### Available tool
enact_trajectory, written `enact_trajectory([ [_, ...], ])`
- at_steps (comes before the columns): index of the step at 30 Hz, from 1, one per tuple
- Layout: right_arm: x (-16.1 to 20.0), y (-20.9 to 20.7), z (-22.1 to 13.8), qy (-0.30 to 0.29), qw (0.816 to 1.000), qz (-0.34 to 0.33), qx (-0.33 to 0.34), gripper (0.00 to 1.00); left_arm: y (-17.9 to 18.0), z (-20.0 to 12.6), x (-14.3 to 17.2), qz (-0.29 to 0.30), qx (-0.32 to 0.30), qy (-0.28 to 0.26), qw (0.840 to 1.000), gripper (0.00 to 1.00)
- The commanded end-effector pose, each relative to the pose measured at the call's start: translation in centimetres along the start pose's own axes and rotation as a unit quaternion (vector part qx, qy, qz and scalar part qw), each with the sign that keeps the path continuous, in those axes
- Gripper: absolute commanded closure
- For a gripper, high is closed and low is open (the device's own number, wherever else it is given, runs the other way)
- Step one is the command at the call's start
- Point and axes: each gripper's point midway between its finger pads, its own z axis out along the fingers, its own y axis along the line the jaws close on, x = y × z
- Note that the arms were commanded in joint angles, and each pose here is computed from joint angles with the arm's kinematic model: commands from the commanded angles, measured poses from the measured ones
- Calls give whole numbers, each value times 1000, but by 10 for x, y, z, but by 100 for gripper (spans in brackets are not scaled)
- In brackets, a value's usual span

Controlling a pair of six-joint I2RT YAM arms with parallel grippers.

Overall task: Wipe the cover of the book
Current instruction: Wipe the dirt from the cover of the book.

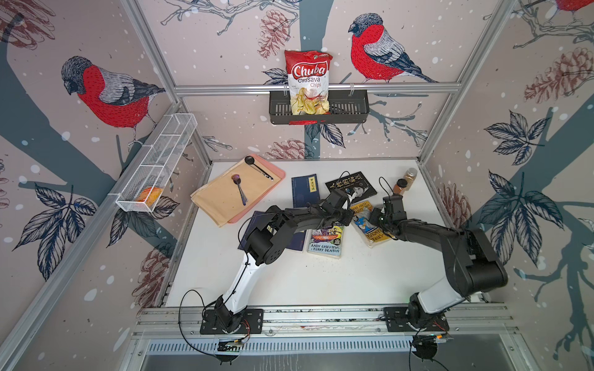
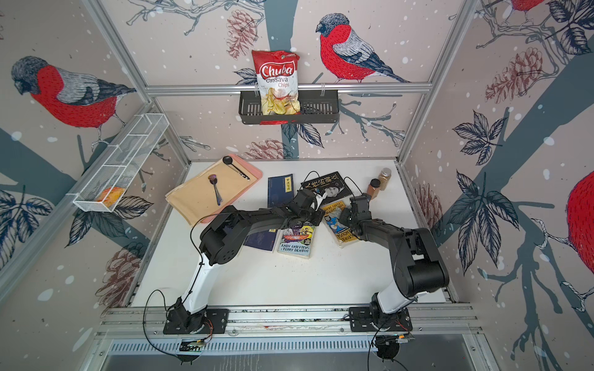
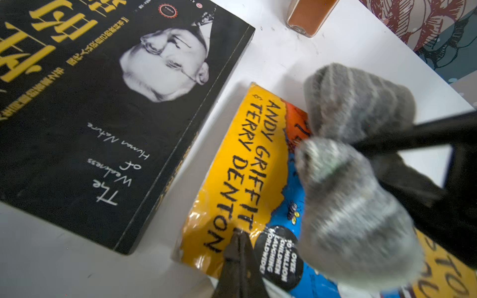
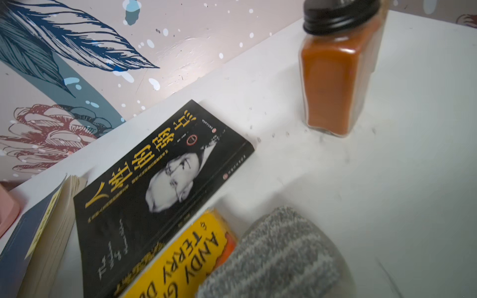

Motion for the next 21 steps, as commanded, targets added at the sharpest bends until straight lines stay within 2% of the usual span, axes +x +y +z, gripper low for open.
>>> enact_trajectory([
  [1,86,-64,-32,132,984,15,115,83,37,-11,104,-25,-72,186,980,100],
  [6,81,-62,-49,95,989,41,103,82,37,-10,104,-27,-67,185,980,100],
  [9,80,-65,-45,109,987,34,115,82,39,-11,103,-26,-70,183,980,100],
  [14,68,-57,-20,113,987,23,110,83,41,-12,103,-25,-73,182,980,100],
  [21,23,-11,25,102,992,3,69,84,40,-11,101,-24,-69,179,981,100],
])
